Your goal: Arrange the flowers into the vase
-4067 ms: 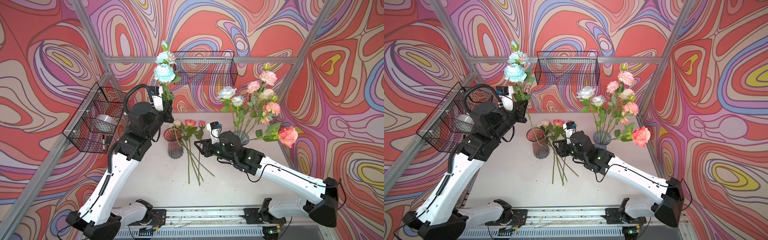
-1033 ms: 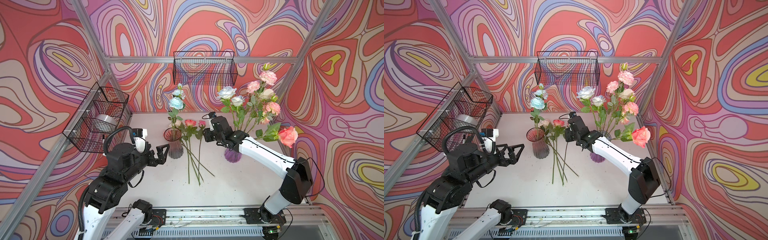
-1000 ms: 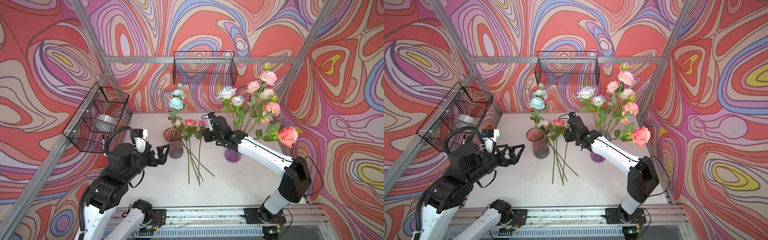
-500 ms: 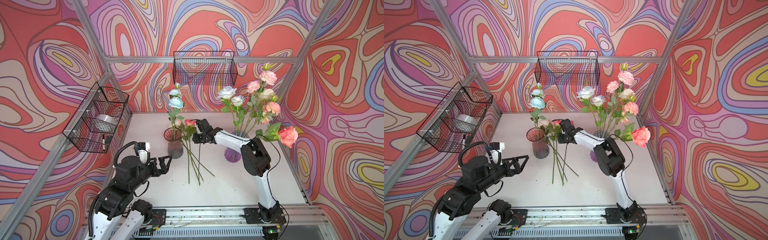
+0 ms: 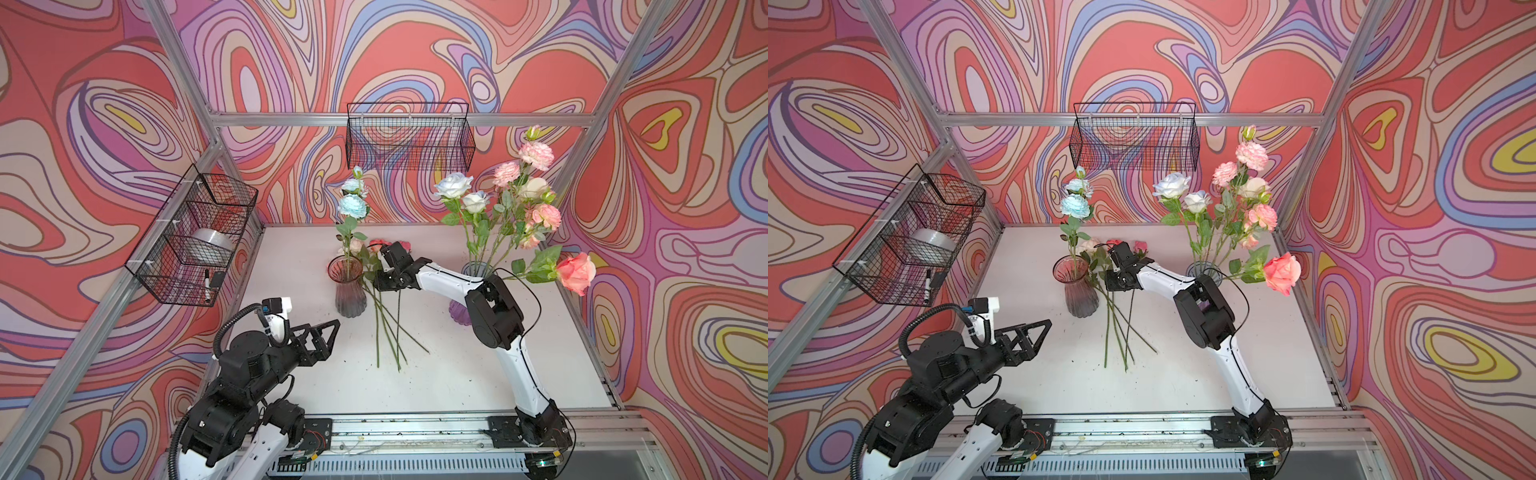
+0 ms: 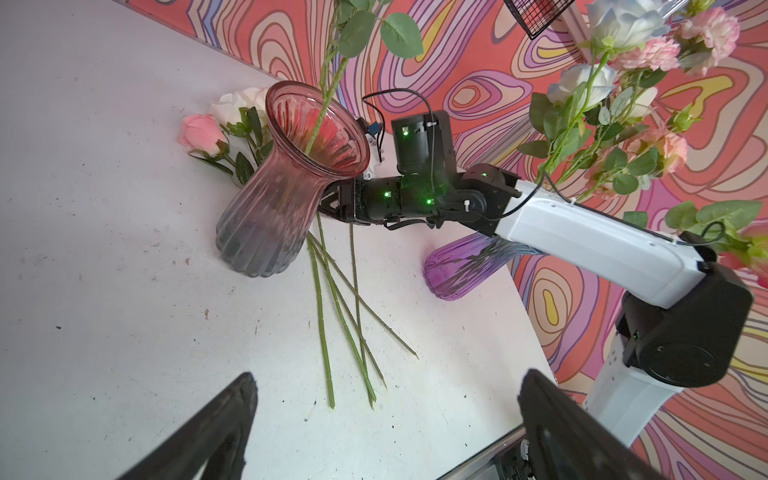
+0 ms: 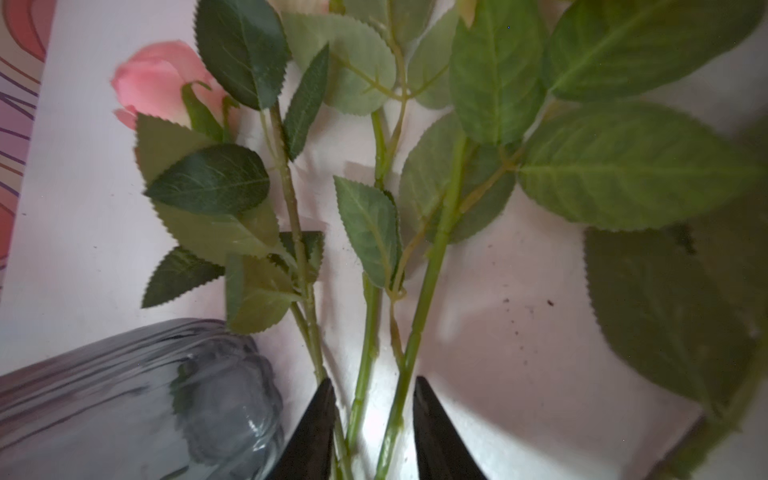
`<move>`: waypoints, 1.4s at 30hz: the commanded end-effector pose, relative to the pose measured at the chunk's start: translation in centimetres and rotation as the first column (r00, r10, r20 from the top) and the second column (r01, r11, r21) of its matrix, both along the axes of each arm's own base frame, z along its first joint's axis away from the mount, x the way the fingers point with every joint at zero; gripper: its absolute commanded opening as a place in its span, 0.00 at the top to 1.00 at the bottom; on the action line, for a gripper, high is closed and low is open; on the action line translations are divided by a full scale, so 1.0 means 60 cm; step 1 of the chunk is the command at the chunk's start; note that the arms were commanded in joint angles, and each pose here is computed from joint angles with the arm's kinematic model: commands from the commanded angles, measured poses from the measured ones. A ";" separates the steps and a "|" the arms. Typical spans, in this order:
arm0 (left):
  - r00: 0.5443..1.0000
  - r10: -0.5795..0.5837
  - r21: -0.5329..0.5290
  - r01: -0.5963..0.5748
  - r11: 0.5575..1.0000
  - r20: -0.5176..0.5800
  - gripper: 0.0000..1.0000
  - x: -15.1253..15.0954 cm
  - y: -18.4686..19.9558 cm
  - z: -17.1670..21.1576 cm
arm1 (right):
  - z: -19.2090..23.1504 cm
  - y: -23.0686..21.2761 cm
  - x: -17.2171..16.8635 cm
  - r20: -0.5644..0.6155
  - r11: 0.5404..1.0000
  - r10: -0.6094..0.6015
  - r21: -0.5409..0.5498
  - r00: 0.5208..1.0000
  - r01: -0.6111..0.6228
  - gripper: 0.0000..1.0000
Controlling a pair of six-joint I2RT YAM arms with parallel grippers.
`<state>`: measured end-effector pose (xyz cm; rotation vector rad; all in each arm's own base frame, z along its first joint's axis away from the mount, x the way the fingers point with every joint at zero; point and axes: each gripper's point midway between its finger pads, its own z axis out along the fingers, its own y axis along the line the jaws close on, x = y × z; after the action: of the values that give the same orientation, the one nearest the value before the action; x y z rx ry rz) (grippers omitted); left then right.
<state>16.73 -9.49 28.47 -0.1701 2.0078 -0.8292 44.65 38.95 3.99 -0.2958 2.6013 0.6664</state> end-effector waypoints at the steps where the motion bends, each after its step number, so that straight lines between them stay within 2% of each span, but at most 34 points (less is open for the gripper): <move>1: 1.000 0.019 0.000 -0.019 1.000 -0.016 0.01 -0.014 0.010 -0.005 | -0.028 -0.001 -0.007 -0.032 0.999 -0.022 -0.031 0.999 0.021 0.75; 6: 1.000 0.027 -0.006 -0.027 1.000 -0.001 0.01 -0.023 0.016 -0.003 | -0.008 0.002 -0.010 -0.021 1.000 -0.025 0.006 0.999 0.025 0.95; 8: 0.999 0.033 -0.013 -0.033 0.999 0.001 0.01 -0.026 0.018 -0.002 | 0.020 0.002 -0.006 0.008 0.999 -0.038 0.028 0.999 0.038 1.00; 13: 0.999 0.033 -0.038 -0.033 0.999 -0.003 0.02 -0.029 0.017 0.005 | 0.137 -0.005 -0.007 0.122 0.988 -0.076 0.141 0.990 0.059 1.00; 19: 1.000 -0.003 -0.069 0.003 0.998 -0.002 0.03 -0.026 0.003 0.019 | 0.223 -0.032 -0.044 0.199 0.976 -0.103 0.210 0.974 0.061 1.00; 23: 0.998 -0.066 -0.111 0.064 0.992 -0.012 0.06 -0.014 -0.023 0.018 | 0.258 -0.045 -0.081 0.241 0.974 -0.110 0.219 0.964 0.056 1.00; 29: 0.982 -0.191 -0.189 0.188 0.964 -0.001 0.12 0.009 -0.073 0.022 | 0.307 -0.078 -0.171 0.321 0.969 -0.140 0.238 0.937 0.063 1.00; 35: 0.967 -0.253 -0.226 0.251 0.941 0.021 0.17 0.025 -0.099 0.027 | 0.342 -0.116 -0.249 0.383 0.960 -0.178 0.269 0.907 0.075 1.00; 42: 0.944 -0.321 -0.229 0.329 0.916 0.070 0.20 0.037 -0.133 0.046 | 0.398 -0.116 -0.320 0.472 0.934 -0.141 0.354 0.870 -0.041 1.00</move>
<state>18.70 -16.17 29.33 -0.0265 2.0044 -1.2202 26.35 31.88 26.30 -0.2300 2.0371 0.8692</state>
